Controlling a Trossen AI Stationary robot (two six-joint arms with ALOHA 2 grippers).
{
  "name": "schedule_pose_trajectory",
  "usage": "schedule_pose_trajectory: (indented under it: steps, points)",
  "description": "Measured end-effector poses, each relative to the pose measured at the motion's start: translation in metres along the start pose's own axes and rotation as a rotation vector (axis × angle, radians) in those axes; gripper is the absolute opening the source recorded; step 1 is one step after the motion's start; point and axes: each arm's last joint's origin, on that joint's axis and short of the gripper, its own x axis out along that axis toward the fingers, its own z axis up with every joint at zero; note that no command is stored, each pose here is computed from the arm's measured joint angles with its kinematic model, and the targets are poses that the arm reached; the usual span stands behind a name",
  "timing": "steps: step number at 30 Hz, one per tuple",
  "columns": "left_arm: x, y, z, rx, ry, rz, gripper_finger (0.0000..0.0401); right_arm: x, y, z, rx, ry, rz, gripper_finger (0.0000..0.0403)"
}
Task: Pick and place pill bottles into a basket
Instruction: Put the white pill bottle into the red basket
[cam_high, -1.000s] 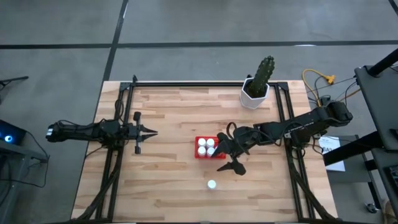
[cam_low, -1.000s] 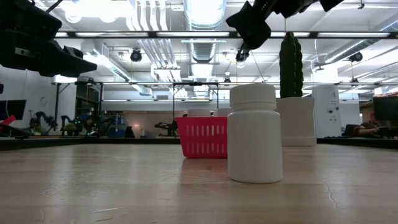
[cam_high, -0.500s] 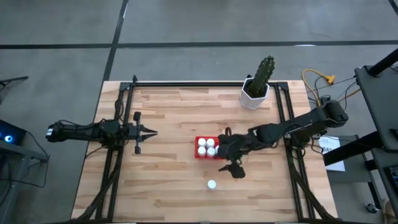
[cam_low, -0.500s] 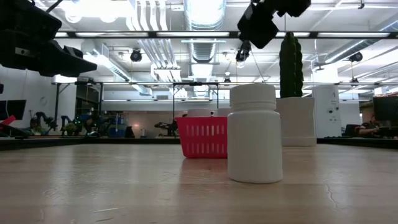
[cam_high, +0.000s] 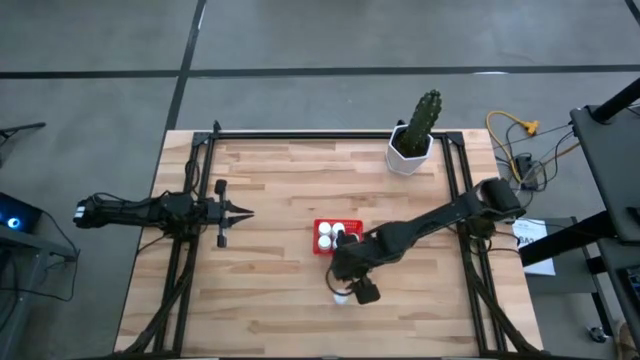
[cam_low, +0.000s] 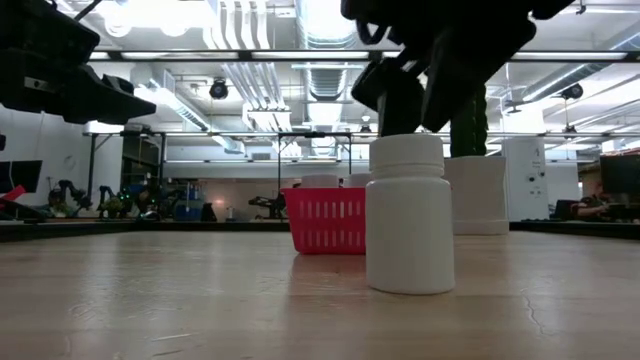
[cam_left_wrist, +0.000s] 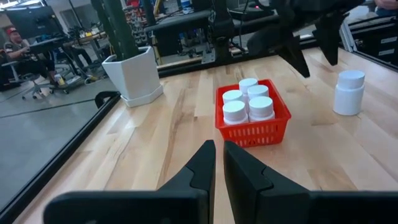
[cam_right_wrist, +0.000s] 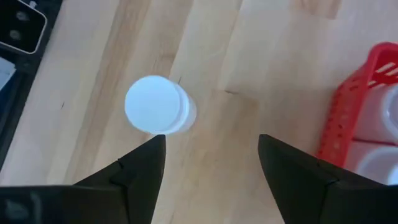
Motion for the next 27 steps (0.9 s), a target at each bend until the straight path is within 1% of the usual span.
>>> schedule_pose_trajectory:
  steps: [3, 7, 9, 20, 27]
  points:
    - [0.0, 0.0, 0.0, 0.0, 0.0, 0.0, 0.0015, 0.005, 0.001, 0.006, -0.007, 0.023, 0.0, 0.0253]
    - [0.0, 0.0, 0.0, 0.0, -0.001, 0.0, 0.0015, 0.001, 0.003, 0.01, -0.019, 0.012, 0.006, 0.0261]
    - [0.0, 0.0, 0.0, -0.001, -0.001, 0.0, 0.0015, 0.0, 0.004, 0.01, -0.004, 0.01, 0.008, 0.0263]
    - [0.0, 0.0, 0.0, -0.002, 0.0, -0.001, 0.0015, -0.001, 0.025, 0.012, -0.021, -0.002, 0.035, 0.026]
    - [0.0, 0.0, 0.0, -0.002, -0.001, 0.0, 0.0015, 0.0, 0.029, 0.013, -0.031, -0.024, 0.042, 0.0253]
